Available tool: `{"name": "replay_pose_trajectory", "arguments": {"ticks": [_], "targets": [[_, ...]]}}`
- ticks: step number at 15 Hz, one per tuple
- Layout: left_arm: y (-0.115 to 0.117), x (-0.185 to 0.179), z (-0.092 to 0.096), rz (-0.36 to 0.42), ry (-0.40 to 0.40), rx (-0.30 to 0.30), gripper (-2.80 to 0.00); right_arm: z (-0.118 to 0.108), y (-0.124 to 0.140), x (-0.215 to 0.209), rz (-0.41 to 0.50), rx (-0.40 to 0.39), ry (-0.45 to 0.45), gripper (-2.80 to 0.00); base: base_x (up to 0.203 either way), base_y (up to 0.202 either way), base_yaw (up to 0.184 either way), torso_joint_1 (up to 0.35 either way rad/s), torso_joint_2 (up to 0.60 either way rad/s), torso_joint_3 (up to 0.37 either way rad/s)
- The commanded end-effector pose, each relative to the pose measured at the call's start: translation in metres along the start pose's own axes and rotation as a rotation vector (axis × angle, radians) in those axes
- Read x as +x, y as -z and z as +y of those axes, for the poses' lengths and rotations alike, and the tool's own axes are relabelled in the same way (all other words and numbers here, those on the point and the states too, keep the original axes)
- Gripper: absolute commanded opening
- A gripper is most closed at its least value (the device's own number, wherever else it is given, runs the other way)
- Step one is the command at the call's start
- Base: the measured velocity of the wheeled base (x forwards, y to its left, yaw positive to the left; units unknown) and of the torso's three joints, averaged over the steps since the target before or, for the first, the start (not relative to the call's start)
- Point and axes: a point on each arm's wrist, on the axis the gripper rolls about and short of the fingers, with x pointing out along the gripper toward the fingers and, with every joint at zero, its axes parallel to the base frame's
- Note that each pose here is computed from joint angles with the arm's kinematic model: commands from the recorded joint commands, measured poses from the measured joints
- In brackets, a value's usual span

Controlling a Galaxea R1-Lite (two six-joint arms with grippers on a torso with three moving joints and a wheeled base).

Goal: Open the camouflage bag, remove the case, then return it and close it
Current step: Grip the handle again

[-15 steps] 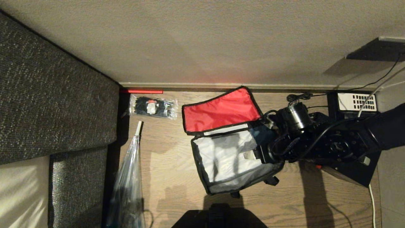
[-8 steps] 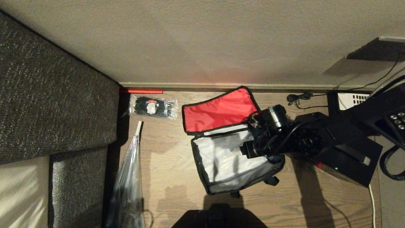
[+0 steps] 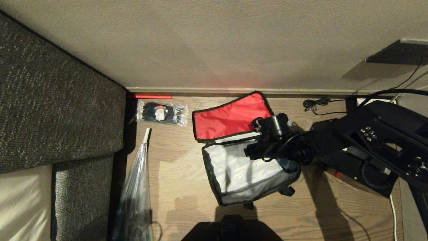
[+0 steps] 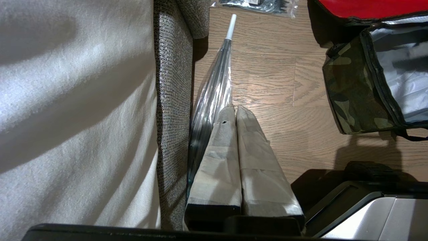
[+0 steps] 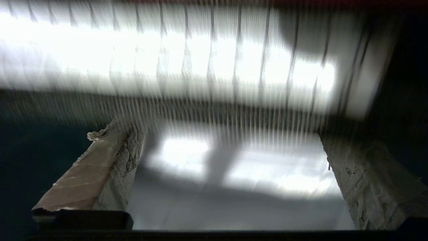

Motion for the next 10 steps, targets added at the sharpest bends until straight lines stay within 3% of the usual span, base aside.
{"name": "replay_pose_trajectory", "arguments": {"ticks": [1, 3, 6, 10], "targets": [[0.001, 0.0, 0.0, 0.0, 0.0, 0.0, -2.8, -0.002, -0.001, 0.009, -0.076, -0.074, 0.009, 0.0, 0.0, 0.0, 0.0, 0.0, 0.0, 0.0], [0.001, 0.0, 0.0, 0.0, -0.001, 0.001, -2.8, -0.002, -0.007, 0.009, -0.152, -0.117, 0.016, 0.0, 0.0, 0.0, 0.0, 0.0, 0.0, 0.0], [0.0, 0.0, 0.0, -0.001, -0.001, 0.001, -2.8, -0.003, -0.012, 0.005, -0.204, -0.196, 0.082, 0.0, 0.0, 0.0, 0.0, 0.0, 0.0, 0.0], [0.0, 0.0, 0.0, -0.001, -0.001, 0.001, -2.8, -0.007, -0.016, 0.0, -0.248, -0.244, 0.125, 0.0, 0.0, 0.0, 0.0, 0.0, 0.0, 0.0]]}}
